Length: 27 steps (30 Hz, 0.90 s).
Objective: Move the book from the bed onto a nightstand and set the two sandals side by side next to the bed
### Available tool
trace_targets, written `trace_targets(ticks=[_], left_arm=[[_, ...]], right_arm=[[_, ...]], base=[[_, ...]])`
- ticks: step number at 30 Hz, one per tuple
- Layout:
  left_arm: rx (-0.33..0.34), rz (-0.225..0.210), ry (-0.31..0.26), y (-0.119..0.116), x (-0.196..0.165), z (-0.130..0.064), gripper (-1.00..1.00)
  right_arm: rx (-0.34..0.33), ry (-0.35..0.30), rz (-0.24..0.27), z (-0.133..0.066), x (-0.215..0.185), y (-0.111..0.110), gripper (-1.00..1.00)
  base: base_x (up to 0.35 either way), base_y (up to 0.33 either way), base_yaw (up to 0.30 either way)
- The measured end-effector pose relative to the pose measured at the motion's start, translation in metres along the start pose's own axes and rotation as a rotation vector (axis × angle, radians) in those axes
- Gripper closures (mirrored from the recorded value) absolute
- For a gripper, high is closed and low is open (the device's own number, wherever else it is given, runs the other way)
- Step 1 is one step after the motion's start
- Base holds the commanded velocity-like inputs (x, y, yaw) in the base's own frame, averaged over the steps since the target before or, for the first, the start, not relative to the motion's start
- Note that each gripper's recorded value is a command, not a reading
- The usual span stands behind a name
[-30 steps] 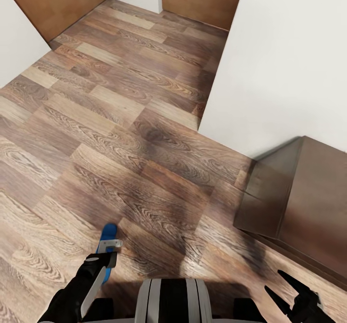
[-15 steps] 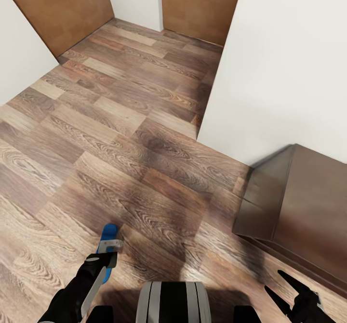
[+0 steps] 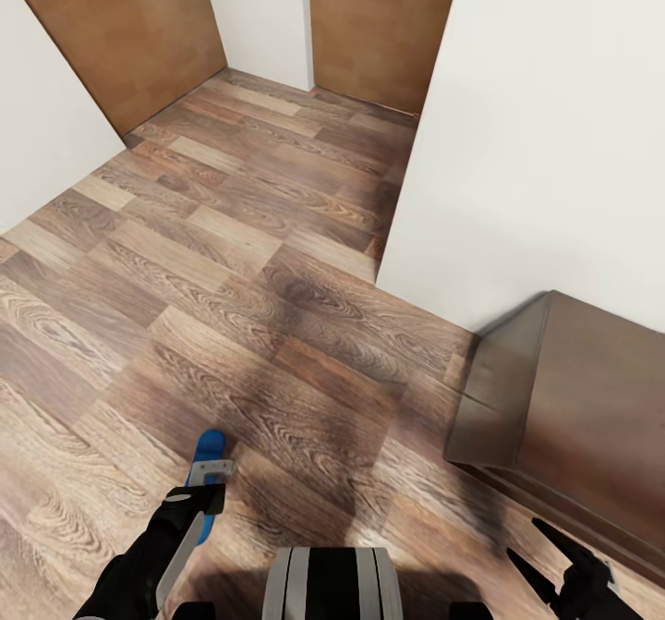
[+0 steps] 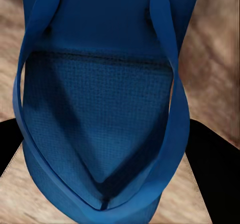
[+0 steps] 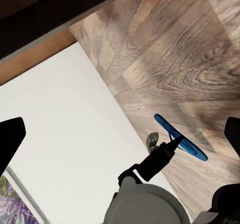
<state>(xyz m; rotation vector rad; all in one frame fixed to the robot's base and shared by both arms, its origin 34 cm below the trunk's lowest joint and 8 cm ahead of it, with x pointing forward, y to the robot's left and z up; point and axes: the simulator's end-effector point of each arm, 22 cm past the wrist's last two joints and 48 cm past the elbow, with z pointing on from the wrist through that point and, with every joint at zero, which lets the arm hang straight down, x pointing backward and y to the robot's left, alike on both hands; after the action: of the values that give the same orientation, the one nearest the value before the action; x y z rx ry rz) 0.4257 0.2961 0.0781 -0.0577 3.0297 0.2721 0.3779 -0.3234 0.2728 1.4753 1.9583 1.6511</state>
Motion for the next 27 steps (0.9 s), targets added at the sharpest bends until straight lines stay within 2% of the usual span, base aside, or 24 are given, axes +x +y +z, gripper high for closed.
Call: trace_targets(ticks=[27], left_arm=[[0.006,-0.017,-0.11,0.004,-0.048,-0.038,1.0]], right_arm=[[-0.08,0.011,-0.071,0.002,0.004,0.042,-1.0]], base=[[0.0,0.0,0.0]])
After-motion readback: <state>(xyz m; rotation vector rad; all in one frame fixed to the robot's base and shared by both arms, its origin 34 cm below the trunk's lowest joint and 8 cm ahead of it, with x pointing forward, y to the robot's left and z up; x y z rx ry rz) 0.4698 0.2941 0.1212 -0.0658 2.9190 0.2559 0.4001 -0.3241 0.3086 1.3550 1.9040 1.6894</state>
